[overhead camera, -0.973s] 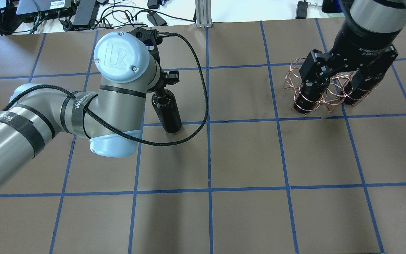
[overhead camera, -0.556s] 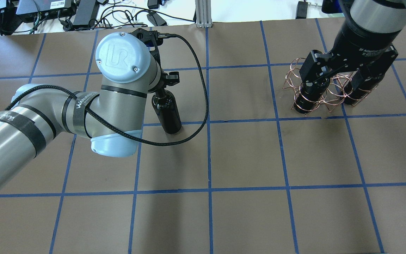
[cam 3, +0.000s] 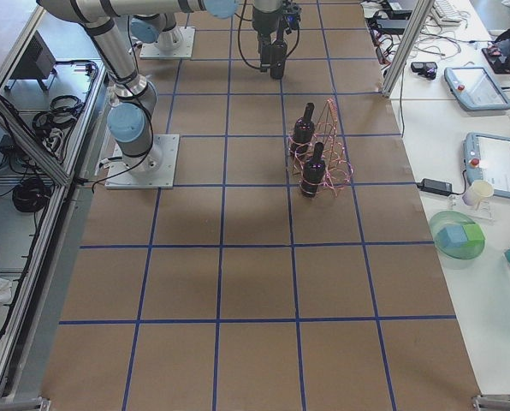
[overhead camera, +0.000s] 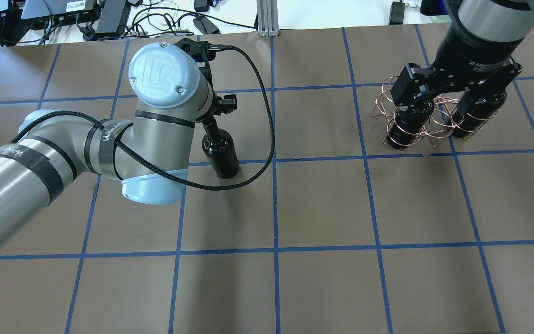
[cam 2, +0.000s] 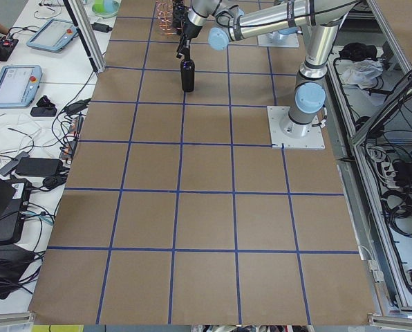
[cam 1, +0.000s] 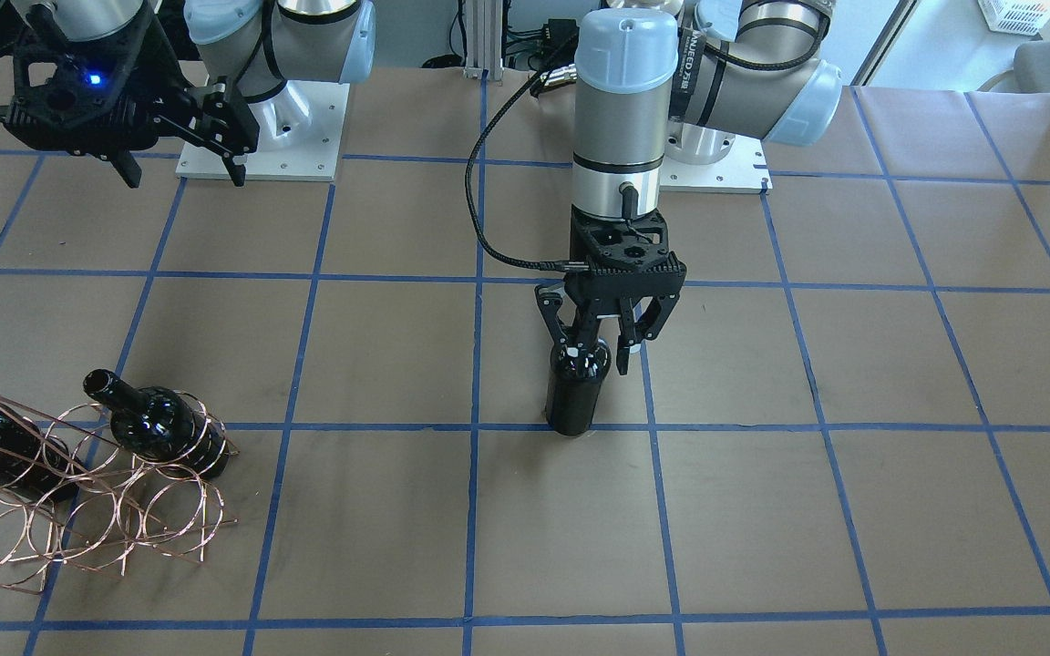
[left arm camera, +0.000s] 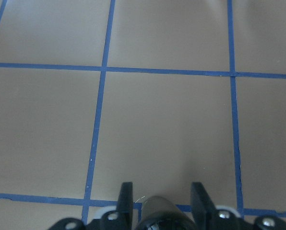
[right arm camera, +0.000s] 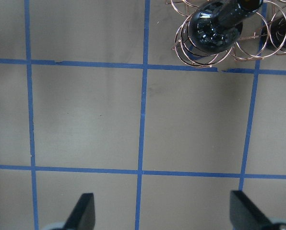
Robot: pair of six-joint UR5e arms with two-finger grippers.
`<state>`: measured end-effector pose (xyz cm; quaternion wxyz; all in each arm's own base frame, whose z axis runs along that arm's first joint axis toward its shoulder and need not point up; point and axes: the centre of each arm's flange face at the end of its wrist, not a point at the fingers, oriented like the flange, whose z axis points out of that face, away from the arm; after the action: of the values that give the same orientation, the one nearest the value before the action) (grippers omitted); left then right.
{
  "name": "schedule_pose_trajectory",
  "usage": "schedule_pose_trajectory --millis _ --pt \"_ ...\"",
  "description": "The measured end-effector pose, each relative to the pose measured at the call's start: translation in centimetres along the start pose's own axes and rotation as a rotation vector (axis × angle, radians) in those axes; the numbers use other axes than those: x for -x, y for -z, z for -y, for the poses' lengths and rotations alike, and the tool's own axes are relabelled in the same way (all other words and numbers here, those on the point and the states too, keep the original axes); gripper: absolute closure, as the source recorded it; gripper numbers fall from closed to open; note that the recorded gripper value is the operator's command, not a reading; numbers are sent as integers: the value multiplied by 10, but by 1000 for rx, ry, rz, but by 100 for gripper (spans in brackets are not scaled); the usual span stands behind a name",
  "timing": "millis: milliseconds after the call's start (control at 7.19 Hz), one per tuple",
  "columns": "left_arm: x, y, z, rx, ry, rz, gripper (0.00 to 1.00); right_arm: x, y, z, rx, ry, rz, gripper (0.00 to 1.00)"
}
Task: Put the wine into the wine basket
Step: 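Lower the bottle upright onto the table and open the left gripper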
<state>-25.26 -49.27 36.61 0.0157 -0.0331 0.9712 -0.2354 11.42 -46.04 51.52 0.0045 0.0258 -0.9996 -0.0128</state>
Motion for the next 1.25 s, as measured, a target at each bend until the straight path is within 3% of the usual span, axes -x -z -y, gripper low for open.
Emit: schedule_pose_trajectory --millis 139,556,834,1112,1251 --pt "0 1 1 -3 1 -1 0 0 -1 1 -3 0 -1 0" --pt "3 20 17 6 4 3 0 -2 4 -2 -14 -13 -15 0" --pt "16 53 53 140 18 3 0 -2 8 -1 -46 -13 -19 0" --pt "71 81 96 270 48 -49 0 -2 14 1 -84 -7 -31 0" --pt "102 87 103 324 46 -66 0 0 9 5 -78 -8 -19 0"
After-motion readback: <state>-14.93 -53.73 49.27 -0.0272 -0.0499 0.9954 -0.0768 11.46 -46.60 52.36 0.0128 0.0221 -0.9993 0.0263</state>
